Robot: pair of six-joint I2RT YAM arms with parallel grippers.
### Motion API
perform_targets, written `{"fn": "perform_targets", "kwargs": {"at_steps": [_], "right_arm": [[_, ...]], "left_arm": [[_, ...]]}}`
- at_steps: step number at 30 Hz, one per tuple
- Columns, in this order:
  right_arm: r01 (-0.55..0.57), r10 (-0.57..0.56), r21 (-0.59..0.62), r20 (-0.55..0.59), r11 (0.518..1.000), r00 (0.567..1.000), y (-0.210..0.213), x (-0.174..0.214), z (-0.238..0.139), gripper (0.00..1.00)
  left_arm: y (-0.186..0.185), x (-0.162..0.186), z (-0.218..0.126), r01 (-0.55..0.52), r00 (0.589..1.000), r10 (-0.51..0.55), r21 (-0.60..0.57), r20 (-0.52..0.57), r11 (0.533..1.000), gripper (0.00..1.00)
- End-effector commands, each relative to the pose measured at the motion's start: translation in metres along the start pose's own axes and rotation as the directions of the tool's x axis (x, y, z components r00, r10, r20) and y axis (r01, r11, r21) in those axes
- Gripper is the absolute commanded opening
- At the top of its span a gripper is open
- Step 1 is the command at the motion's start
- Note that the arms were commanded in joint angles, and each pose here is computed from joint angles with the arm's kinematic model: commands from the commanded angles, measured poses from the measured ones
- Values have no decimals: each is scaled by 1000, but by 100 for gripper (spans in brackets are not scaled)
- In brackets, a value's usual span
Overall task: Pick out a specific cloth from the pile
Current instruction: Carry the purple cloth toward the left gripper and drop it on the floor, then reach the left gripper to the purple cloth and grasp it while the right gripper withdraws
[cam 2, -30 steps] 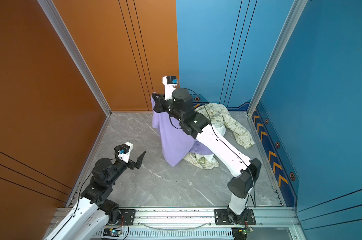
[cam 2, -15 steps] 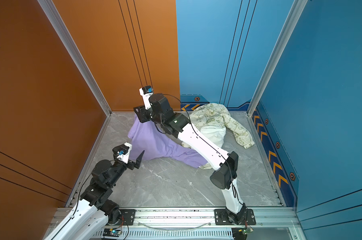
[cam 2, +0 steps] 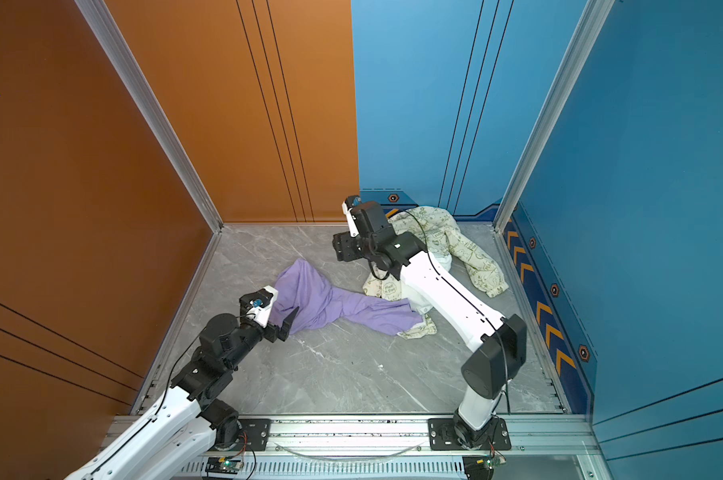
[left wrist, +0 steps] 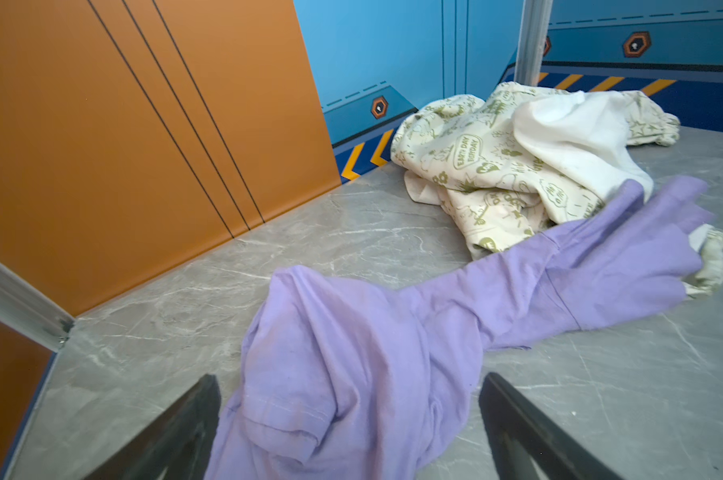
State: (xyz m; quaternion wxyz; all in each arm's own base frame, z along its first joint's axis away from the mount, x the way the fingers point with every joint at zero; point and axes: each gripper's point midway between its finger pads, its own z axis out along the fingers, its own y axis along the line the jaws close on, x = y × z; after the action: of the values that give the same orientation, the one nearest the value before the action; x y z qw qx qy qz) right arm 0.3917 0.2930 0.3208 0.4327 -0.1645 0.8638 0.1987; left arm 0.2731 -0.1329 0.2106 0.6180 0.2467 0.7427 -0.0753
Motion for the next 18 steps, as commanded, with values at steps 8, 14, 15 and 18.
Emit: {"fn": "perform_targets", "kwargs": {"at_steps": [8,14,15,18], "right_arm": [[-113,105,40,159,993,982,-60,19,-77,88],[-146,129,78,192,986,973,-85,39,-102,90],[-153,134,82,197,985,971,-89,42,-106,90],[-168,147,87,203,982,968,-97,47,-112,90]], "left_arm": [[-65,-52,28,215,977,-211,134,-38,968,100],[-109,-52,58,397,913,-377,131,-155,908,97],[-112,-50,64,443,890,-421,110,-176,890,97],[-113,-40,77,593,785,-575,9,-231,805,96]]}}
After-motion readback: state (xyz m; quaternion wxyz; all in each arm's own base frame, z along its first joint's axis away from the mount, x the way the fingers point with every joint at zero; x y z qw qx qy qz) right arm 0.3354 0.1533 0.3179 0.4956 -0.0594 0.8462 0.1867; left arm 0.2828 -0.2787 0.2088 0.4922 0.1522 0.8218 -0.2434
